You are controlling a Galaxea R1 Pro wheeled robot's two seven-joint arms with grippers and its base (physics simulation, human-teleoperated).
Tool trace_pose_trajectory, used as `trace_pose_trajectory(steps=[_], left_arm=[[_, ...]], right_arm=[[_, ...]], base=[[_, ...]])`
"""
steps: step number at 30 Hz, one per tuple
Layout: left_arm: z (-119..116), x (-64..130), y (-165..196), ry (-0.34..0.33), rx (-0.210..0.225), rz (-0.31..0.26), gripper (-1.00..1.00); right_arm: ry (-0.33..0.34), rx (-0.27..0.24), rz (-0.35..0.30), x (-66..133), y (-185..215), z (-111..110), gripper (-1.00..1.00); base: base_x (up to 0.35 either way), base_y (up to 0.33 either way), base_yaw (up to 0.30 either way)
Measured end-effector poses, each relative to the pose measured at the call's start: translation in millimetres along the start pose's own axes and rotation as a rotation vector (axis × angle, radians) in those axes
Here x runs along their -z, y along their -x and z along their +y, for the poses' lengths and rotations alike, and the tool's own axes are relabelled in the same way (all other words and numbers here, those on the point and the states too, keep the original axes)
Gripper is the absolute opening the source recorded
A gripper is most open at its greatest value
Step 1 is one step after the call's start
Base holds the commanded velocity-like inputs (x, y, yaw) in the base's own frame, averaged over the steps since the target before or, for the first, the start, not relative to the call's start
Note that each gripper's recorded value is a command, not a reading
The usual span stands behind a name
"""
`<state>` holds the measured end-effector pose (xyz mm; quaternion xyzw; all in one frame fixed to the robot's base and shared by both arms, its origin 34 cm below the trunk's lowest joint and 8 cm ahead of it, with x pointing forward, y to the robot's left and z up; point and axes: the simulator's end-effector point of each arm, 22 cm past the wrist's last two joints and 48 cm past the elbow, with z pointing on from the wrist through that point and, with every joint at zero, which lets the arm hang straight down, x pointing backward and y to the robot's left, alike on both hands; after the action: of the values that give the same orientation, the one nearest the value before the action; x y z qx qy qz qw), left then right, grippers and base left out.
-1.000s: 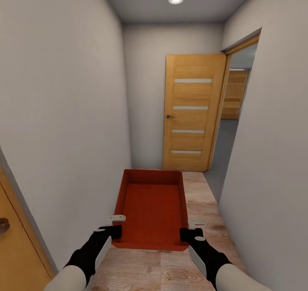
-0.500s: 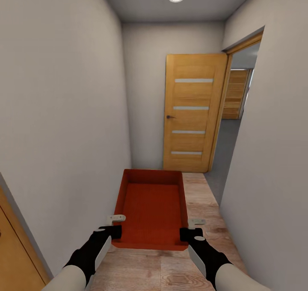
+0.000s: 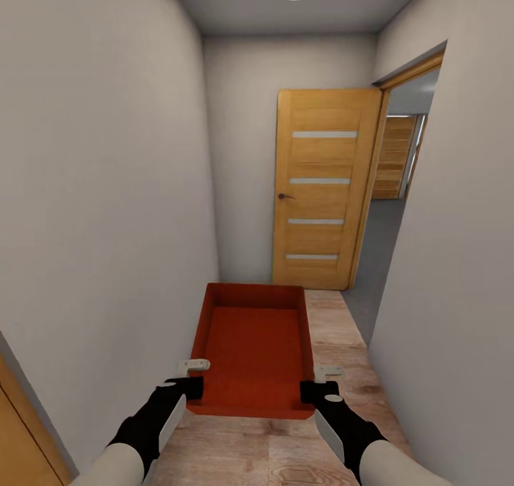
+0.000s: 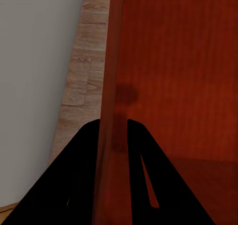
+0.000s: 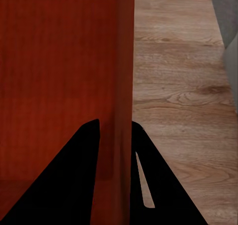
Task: Move the two storage containers from the living room to the garage. In the garage, place one container on the floor and stack the other container on top of it (either order is fine).
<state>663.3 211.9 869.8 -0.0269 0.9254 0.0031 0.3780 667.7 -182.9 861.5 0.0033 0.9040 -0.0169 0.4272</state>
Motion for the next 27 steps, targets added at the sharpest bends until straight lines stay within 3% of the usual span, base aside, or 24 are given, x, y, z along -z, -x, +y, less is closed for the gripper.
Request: trace_pose_trajectory(steps=[19,27], left_arm=[[0.2,-0.4,-2.4,0.000,0.001,0.005,-1.00],[3.2,-0.4,-0.1,0.000,0.005,0.000,-1.00]], right_arm=[[0.000,0.003,0.005,0.0,-1.4,0.1,-1.00],[0.000,0.000,-0.001,0.6,0.5,3.1,-1.00]], base=[[0.321,0.000,0.000],[0.323,0.000,-0.192]])
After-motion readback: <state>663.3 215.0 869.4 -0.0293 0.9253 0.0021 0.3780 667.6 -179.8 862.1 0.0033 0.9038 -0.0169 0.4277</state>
